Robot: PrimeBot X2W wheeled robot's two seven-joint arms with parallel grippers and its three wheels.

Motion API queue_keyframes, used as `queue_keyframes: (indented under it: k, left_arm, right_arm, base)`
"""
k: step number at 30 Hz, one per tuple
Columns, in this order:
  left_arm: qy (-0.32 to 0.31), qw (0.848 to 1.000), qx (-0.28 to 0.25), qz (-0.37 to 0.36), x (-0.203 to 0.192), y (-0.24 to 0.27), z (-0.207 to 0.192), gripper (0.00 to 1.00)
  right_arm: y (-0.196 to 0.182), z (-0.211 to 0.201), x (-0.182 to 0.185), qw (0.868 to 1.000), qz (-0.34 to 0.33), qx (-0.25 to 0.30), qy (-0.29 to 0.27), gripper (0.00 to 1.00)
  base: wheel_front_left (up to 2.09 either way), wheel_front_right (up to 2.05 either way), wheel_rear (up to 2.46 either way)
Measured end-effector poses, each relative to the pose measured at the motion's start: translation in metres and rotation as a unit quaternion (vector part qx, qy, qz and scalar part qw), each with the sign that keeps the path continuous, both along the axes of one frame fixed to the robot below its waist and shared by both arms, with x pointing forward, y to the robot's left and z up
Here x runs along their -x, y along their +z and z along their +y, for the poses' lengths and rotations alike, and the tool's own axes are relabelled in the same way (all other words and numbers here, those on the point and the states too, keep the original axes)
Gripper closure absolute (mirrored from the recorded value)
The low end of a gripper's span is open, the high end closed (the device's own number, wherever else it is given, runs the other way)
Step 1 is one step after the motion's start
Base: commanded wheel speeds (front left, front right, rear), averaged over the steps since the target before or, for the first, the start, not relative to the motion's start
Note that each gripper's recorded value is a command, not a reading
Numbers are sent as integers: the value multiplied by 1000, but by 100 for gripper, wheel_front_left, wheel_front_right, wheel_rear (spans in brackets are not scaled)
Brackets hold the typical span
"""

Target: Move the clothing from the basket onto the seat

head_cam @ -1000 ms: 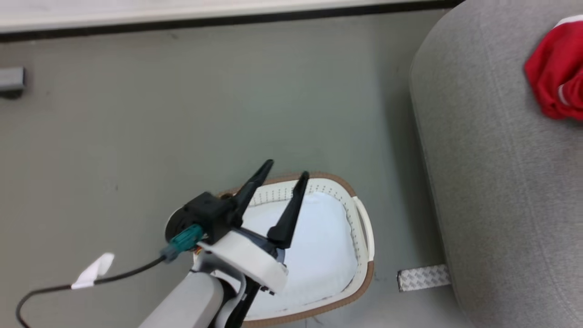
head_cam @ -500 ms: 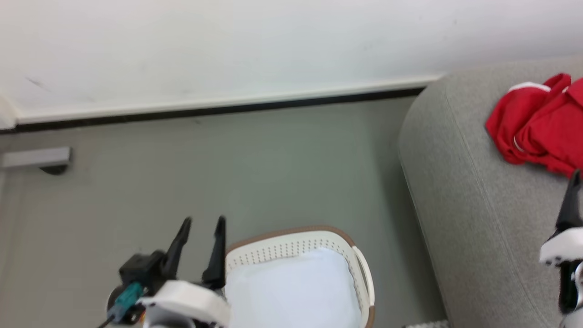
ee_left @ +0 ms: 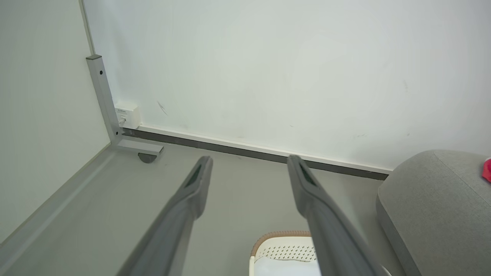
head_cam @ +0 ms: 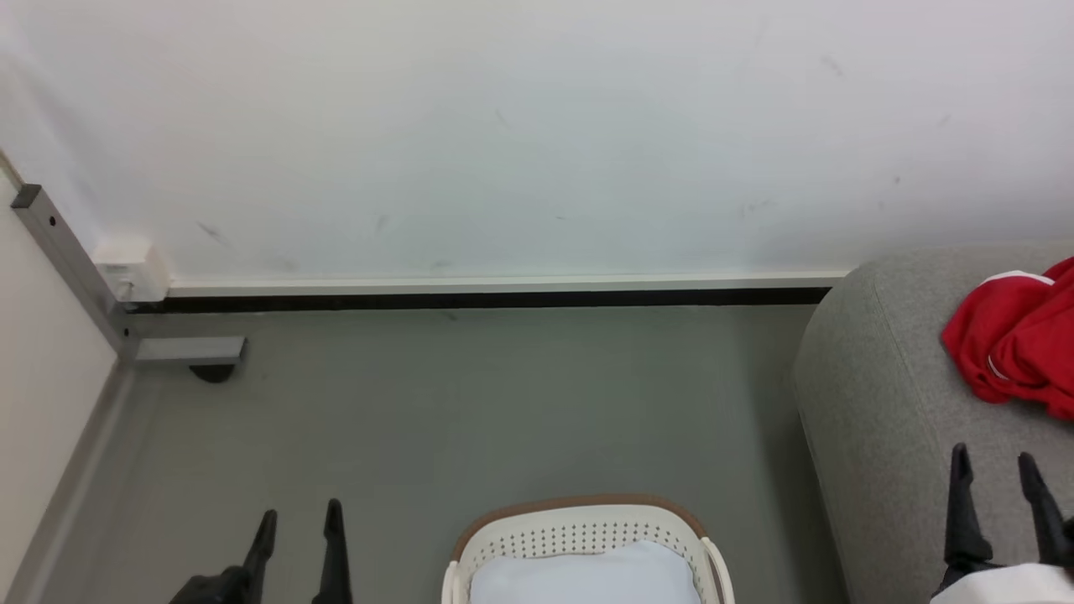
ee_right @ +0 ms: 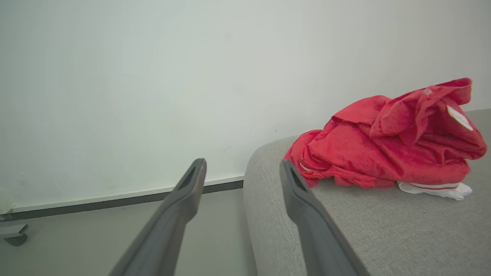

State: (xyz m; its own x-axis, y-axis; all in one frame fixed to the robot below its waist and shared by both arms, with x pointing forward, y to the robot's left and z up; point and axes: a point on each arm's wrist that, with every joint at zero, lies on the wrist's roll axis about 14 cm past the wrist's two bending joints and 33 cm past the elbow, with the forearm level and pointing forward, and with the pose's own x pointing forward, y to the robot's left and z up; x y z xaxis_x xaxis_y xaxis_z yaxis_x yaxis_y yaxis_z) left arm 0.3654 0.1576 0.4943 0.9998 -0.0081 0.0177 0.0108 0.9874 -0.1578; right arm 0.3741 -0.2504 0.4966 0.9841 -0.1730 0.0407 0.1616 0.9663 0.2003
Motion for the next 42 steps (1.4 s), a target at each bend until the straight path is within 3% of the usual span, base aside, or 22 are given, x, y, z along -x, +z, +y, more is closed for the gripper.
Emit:
queue_keyframes:
  k: [12, 32, 33, 42]
  left_arm:
    - [-5, 1000, -4, -17, 12, 5, 3, 0]
    - [-23, 1000, -8, 12, 16, -16, -5, 0]
    - [-24, 1000, -8, 13, 16, -17, -5, 100]
    - [-21, 997, 9, 68, 29, -47, -6, 100]
  right_arm:
    - [-11, 53, 26, 996, 15, 40, 84, 0]
    - [-10, 71, 29, 992, 11, 51, 112, 0]
    - [-10, 72, 29, 992, 12, 51, 113, 100]
    - [-40, 75, 40, 992, 59, 17, 110, 100]
  base:
    - [0, 0, 0]
    - [0, 0, 0]
    - [0, 0, 0]
    - [0, 0, 0]
